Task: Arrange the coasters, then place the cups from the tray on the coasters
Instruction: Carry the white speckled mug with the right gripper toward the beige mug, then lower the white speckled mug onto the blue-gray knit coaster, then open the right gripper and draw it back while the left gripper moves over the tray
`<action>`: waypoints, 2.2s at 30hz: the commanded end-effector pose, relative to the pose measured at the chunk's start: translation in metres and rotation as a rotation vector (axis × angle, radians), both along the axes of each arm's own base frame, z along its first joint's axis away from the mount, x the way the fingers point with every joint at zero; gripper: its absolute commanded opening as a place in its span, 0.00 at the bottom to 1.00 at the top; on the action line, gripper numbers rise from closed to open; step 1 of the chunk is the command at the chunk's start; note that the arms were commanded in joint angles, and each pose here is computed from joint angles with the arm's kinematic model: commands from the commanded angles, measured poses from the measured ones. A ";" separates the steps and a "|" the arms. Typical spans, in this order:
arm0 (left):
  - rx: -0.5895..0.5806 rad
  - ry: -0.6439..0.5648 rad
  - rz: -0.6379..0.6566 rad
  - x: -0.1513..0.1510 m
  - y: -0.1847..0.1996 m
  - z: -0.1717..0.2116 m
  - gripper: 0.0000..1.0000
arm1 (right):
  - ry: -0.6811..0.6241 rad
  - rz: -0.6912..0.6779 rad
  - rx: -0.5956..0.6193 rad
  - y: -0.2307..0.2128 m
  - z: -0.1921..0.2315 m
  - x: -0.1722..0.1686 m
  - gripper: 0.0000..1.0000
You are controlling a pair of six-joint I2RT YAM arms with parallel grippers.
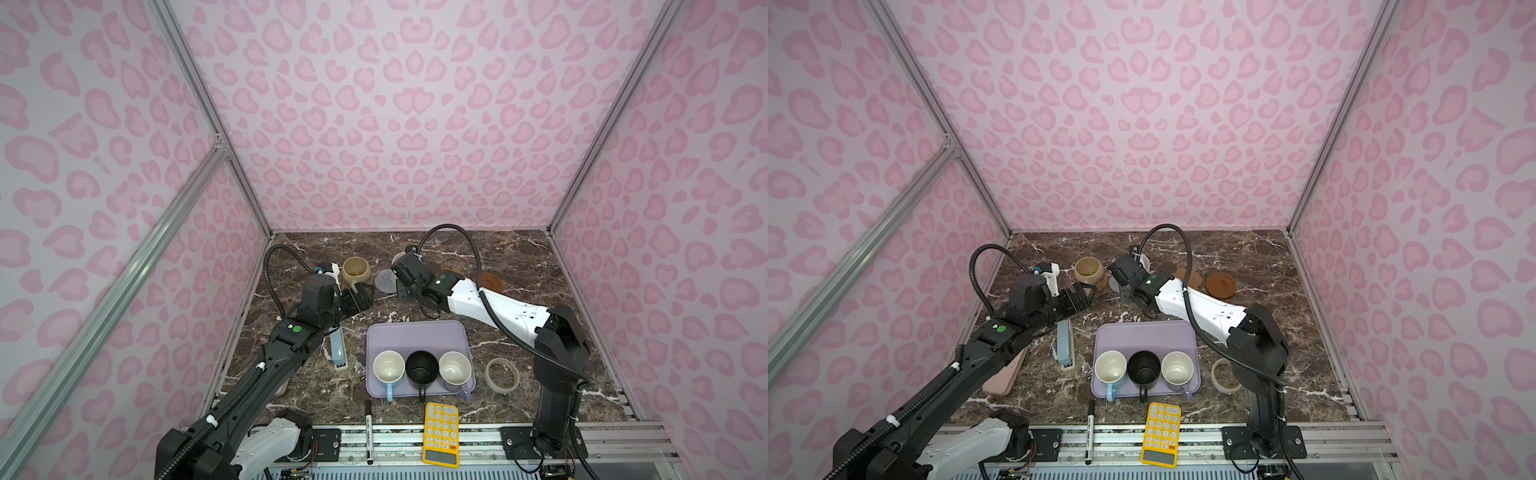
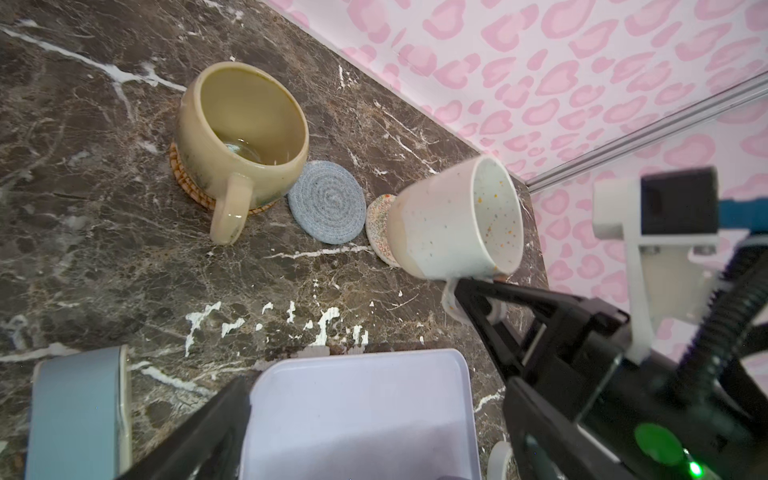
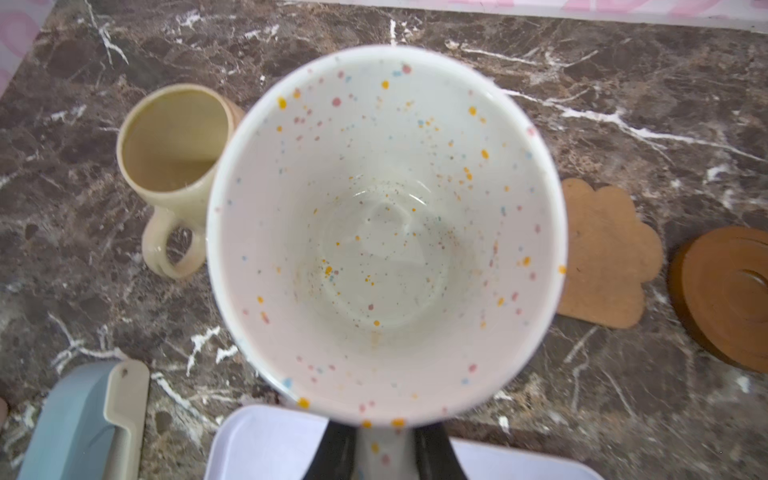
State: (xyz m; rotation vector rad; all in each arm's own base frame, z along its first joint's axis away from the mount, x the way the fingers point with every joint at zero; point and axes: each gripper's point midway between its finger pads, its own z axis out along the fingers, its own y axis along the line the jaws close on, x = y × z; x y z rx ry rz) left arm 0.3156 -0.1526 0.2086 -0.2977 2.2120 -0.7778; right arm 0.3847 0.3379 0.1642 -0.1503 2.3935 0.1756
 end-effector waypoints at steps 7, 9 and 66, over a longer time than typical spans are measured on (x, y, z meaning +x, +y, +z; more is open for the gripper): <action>0.007 0.004 0.059 0.012 0.021 -0.011 0.97 | 0.002 -0.098 -0.048 0.018 -0.015 0.038 0.00; 0.005 0.010 0.068 0.013 0.025 -0.015 0.96 | 0.008 -0.101 -0.052 0.021 -0.021 0.043 0.00; 0.023 0.082 0.044 -0.002 0.025 -0.026 0.96 | 0.125 -0.031 -0.057 0.039 -0.046 0.050 0.61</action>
